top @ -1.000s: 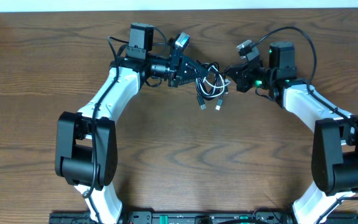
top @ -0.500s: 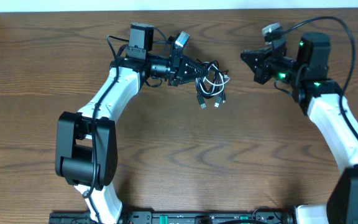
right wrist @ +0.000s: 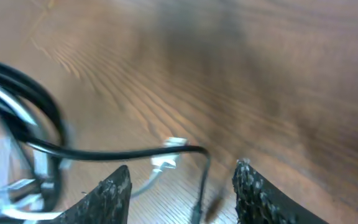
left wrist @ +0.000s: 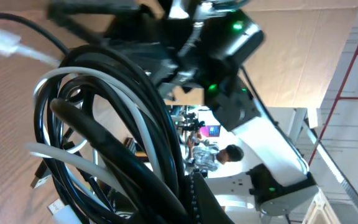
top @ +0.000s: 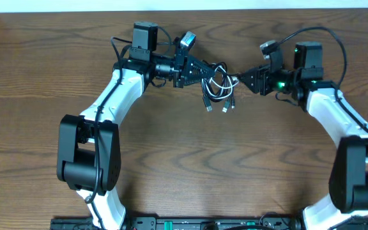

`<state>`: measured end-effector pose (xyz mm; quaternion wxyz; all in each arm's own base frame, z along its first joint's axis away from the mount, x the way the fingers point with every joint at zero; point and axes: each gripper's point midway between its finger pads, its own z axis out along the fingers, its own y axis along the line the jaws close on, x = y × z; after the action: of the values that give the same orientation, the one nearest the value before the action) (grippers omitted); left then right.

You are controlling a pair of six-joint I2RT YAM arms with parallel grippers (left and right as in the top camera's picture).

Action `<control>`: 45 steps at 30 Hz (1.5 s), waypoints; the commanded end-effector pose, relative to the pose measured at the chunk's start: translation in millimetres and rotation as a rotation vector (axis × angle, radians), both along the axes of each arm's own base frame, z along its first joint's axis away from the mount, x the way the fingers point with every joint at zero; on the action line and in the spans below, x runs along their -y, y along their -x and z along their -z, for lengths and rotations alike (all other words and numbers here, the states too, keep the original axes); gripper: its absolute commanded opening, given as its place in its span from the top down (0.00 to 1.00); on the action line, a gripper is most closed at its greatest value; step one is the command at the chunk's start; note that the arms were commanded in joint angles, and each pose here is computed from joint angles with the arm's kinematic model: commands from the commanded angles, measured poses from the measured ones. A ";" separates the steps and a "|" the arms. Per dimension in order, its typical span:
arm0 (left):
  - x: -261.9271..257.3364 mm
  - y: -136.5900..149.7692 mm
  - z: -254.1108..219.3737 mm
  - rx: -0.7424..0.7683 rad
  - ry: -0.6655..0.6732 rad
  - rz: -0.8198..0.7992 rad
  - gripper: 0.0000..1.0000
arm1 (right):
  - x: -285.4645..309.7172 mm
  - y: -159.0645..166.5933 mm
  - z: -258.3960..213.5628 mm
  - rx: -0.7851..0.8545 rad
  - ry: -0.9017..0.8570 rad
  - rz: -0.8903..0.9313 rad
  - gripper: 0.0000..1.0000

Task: Untangle cables

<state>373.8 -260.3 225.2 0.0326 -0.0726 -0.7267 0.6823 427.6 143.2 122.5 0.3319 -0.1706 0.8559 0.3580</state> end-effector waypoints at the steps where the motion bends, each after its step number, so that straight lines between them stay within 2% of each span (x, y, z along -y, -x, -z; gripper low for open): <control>1: -1.4 1.1 -17.1 -0.072 0.023 0.025 0.93 | 3.3 -0.9 16.3 -0.014 -0.002 -0.023 0.50; 10: 0.2 -4.7 -58.1 -0.033 0.048 0.019 0.93 | -18.7 -3.1 34.7 0.010 -0.041 -0.107 0.47; 14: 0.7 -6.9 -77.3 0.012 0.067 0.018 0.93 | -27.8 -15.4 35.3 0.041 -0.060 -0.088 0.50; 16: 0.8 -7.8 -82.6 0.025 0.072 0.014 0.93 | -26.6 -24.2 35.7 0.048 -0.053 -0.043 0.55; 18: 0.8 -7.7 -85.6 0.038 0.076 0.015 0.93 | -22.7 -33.0 34.6 0.064 -0.036 0.002 0.64; 23: 0.8 -7.7 -86.5 0.051 0.079 0.015 0.92 | -16.9 -40.8 29.1 0.074 -0.052 0.041 0.96; 24: 0.8 -7.7 -86.7 0.061 0.081 0.015 0.93 | -13.6 -41.8 28.5 0.061 -0.061 0.057 0.99; 29: 0.7 -6.8 -86.6 0.144 0.093 0.023 0.92 | 1.4 -41.2 13.0 0.020 -0.150 0.080 0.99; 33: 0.7 -6.8 -86.6 0.225 0.106 0.026 0.93 | 14.9 -36.8 -21.4 0.032 -0.236 0.073 0.99; 40: 0.7 -6.7 -86.5 0.290 0.116 0.028 0.93 | 18.6 -17.1 -109.2 0.196 -0.285 0.024 0.99; 45: 0.7 -6.8 -86.5 0.290 0.116 0.028 0.93 | 10.4 -0.9 -150.1 0.279 -0.292 -0.003 0.99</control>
<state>388.1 -263.9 293.8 -0.0448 -0.1462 -0.6917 0.7058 441.3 122.1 253.6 0.4697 -0.1559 0.7538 0.4323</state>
